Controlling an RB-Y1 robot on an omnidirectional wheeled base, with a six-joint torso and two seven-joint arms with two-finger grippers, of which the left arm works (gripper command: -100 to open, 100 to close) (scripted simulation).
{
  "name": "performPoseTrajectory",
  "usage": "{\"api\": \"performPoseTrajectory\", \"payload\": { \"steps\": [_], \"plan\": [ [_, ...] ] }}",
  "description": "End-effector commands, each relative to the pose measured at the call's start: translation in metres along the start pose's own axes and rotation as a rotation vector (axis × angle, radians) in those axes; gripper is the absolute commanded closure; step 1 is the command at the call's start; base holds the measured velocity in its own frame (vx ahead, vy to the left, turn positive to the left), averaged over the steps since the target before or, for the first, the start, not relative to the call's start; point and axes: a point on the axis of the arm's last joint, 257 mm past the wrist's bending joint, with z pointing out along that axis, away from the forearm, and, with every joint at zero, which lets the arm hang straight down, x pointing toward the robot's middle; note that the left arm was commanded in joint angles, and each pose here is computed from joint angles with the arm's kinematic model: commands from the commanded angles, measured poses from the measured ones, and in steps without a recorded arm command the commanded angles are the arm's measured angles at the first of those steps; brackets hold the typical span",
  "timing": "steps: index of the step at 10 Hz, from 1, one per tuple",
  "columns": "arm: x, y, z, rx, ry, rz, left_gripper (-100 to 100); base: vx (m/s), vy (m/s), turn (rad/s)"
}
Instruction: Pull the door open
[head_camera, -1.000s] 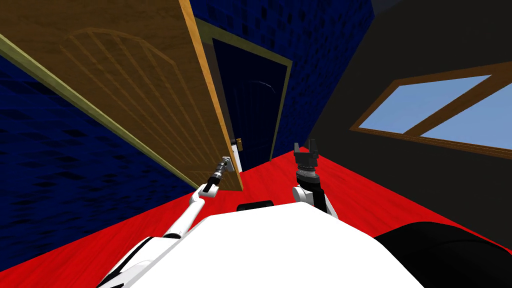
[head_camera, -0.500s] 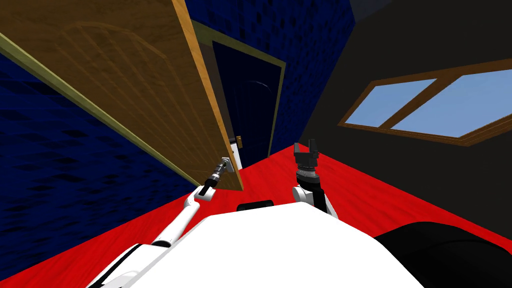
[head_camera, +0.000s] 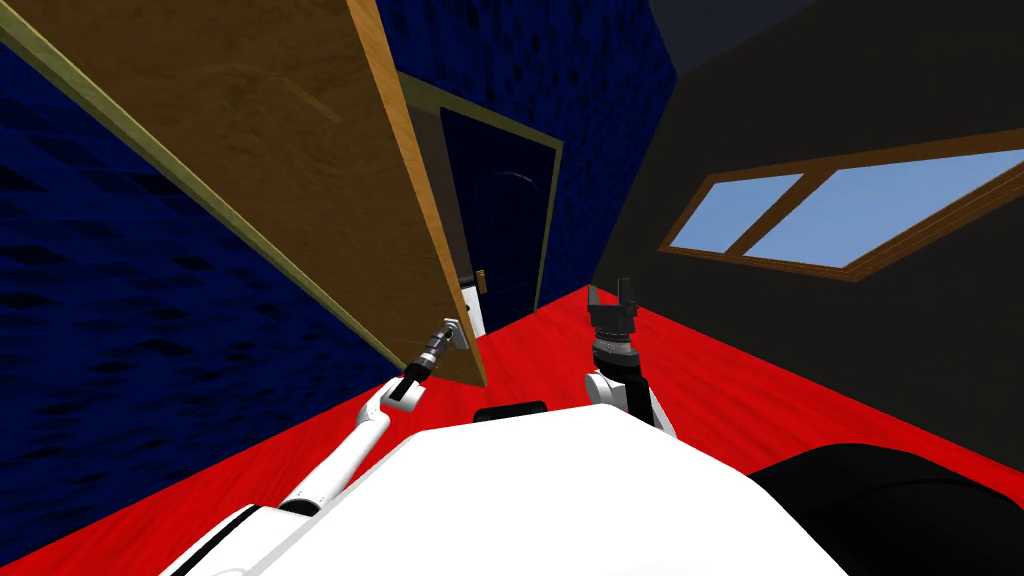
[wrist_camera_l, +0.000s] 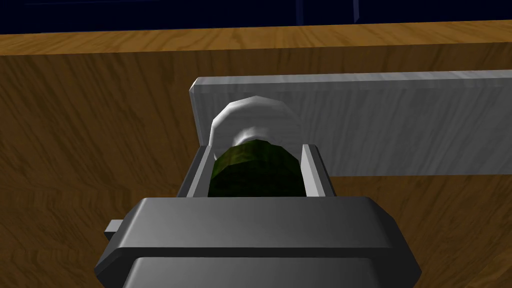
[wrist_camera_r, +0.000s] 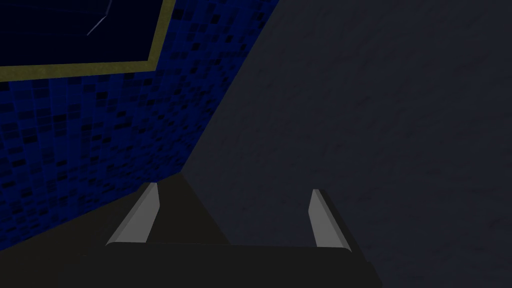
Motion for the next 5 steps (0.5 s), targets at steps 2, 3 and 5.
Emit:
{"api": "performPoseTrajectory", "payload": {
  "steps": [2, 3, 5],
  "plan": [
    [0.002, -0.003, -0.0112, 0.01, 0.038, 0.001, 100, -0.184, 0.131, -0.135],
    [0.002, -0.004, -0.0175, 0.012, 0.057, 0.002, 100, -0.158, 0.138, -0.098],
    [0.003, -0.005, -0.0274, 0.014, 0.088, 0.002, 100, -0.16, 0.157, -0.115]
  ]
}}
